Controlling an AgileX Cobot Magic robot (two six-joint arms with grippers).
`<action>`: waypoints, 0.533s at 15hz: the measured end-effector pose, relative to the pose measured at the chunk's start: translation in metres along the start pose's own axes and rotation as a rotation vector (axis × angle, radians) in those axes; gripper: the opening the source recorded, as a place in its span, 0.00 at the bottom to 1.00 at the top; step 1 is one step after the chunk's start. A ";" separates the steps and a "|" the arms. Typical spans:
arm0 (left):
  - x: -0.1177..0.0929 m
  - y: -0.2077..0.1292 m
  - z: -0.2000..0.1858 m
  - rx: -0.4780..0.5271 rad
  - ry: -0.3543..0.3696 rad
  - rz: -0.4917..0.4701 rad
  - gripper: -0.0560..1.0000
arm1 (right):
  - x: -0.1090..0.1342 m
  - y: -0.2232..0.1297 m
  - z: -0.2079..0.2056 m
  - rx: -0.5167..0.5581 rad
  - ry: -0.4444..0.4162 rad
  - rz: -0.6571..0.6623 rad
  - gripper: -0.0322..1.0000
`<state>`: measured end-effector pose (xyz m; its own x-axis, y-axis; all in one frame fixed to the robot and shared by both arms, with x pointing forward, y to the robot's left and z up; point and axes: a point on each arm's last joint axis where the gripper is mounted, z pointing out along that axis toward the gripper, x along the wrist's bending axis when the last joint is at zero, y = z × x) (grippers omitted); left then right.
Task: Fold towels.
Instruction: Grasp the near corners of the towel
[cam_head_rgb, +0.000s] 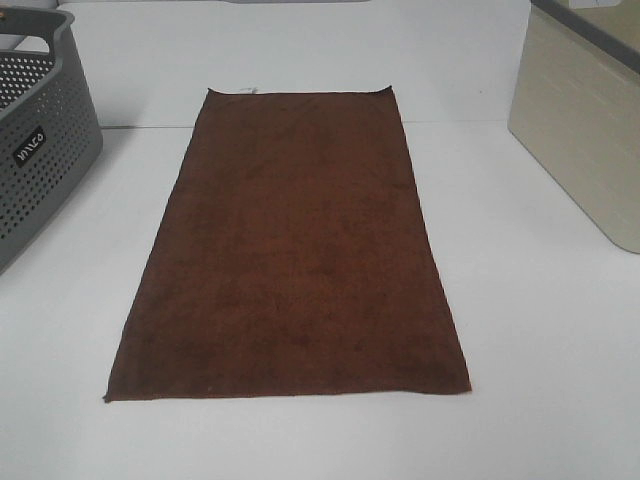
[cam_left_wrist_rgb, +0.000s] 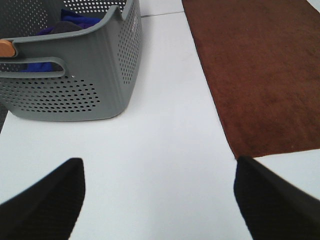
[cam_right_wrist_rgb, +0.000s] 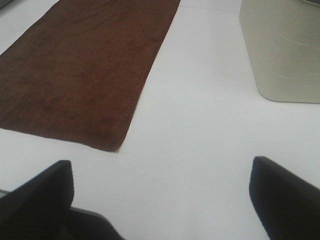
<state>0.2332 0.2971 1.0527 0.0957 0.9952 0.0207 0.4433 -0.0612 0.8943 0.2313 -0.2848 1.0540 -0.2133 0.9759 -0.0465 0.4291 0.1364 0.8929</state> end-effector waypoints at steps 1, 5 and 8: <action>0.000 0.000 0.000 0.000 0.000 0.000 0.79 | 0.000 0.000 0.000 0.000 0.000 0.000 0.90; 0.000 0.000 0.000 0.000 0.000 0.000 0.79 | 0.000 0.000 0.000 0.000 0.000 0.001 0.90; 0.000 0.005 -0.003 -0.039 0.002 -0.005 0.79 | -0.001 0.000 0.000 -0.002 -0.013 0.028 0.90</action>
<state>0.2325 0.2972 1.0586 0.0912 0.9957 0.0169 0.4088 -0.0530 0.9111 0.2318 -0.2860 1.0543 -0.1897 0.9815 -0.0269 0.4334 0.1083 0.8947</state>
